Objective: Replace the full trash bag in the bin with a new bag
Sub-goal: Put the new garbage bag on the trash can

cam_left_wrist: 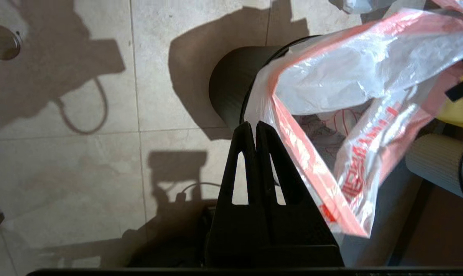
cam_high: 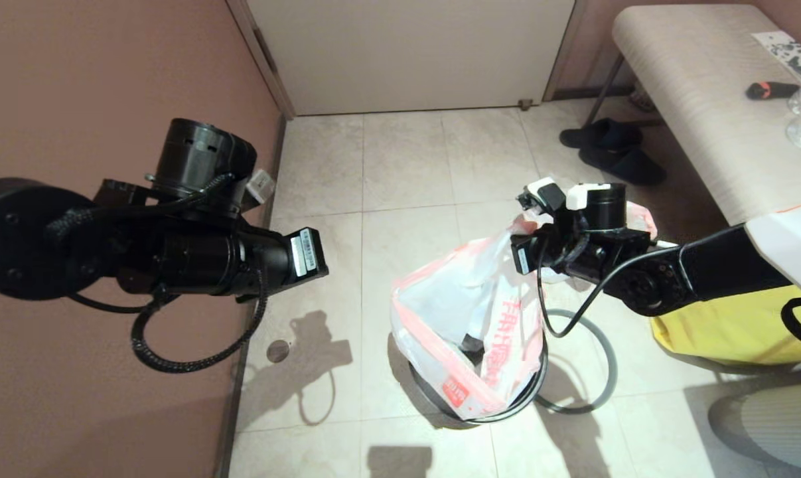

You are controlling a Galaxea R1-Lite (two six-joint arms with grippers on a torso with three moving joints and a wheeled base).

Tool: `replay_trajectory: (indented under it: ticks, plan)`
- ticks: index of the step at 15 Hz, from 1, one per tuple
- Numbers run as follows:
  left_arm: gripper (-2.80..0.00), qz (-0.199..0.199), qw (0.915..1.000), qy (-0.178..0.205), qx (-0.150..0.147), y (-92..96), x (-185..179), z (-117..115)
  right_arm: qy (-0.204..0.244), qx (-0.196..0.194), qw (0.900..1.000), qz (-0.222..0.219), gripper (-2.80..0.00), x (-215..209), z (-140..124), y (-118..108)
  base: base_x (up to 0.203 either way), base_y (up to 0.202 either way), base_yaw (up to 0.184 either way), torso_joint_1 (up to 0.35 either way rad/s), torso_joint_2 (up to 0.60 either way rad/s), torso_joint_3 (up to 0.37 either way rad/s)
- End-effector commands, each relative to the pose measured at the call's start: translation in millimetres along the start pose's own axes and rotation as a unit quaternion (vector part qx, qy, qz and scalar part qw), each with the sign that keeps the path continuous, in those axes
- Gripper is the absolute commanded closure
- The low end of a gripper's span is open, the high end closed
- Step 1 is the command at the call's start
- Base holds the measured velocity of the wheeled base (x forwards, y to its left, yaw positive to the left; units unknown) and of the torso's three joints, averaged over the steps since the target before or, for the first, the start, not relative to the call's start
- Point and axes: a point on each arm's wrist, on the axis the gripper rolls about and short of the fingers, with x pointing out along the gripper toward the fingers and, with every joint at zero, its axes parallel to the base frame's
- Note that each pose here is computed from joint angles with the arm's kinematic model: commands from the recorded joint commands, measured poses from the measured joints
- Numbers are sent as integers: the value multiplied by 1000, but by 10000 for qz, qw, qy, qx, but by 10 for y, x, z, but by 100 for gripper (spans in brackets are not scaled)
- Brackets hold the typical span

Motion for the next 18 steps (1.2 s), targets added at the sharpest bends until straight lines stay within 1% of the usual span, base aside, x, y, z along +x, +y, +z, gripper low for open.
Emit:
replay_trajectory:
  ticks: [1, 2, 3, 5, 6, 7, 10, 12, 15, 16, 17, 18]
  plan:
    - [0, 57, 9999, 111, 7, -7, 172, -31, 113, -48, 9999, 31, 0, -189, 151, -16, 0, 0, 0, 0, 0, 0]
    - [0, 57, 9999, 135, 10, -26, 239, -30, 212, -64, 9997, 31, -237, -251, 208, -28, 0, 0, 0, 0, 0, 0]
    - [0, 68, 9998, 161, 7, -40, 302, -24, 289, -63, 9996, -20, -280, -287, 264, -39, 0, 0, 0, 0, 0, 0]
    - [0, 62, 9998, 200, 43, -94, 398, -28, 547, 4, 9981, -268, -280, -346, 362, -70, 0, 0, 0, 0, 0, 0]
    - [0, 49, 9997, 224, 58, -115, 423, -39, 710, 70, 9969, -323, -280, -380, 391, -76, 0, 0, 0, 0, 0, 0]
    - [0, 73, 9997, 240, 64, -127, 446, -54, 784, 109, 9963, -324, -280, -450, 456, -75, 0, 0, 0, 0, 0, 0]
    - [0, 178, 9996, 214, 89, -157, 504, -65, 1037, 408, 9933, -305, -280, -534, 557, -96, 0, 0, 0, 0, 0, 0]
    - [0, 166, 9997, 165, 81, -170, 481, -46, 1227, 658, 9900, -212, -280, -719, 693, -129, 0, 0, 0, 0, 0, 0]
    - [0, 189, 9996, 170, 83, -170, 497, -49, 1636, 848, 9823, 347, -280, -947, 774, -143, 0, 0, 0, 0, 0, 0]
    - [0, 193, 9996, 176, 84, -169, 502, -51, 1878, 904, 9764, 564, -280, -972, 771, -158, 0, 0, 0, 0, 0, 0]
    - [0, 197, 9996, 186, 66, -169, 510, -55, 2139, 1021, 9670, 938, -280, -990, 753, -196, 0, 0, 0, 0, 0, 0]
    - [0, 199, 9996, 180, 32, -173, 514, -52, 2302, 1141, 9581, 1267, -280, -987, 755, -261, 0, 0, 0, 0, 0, 0]
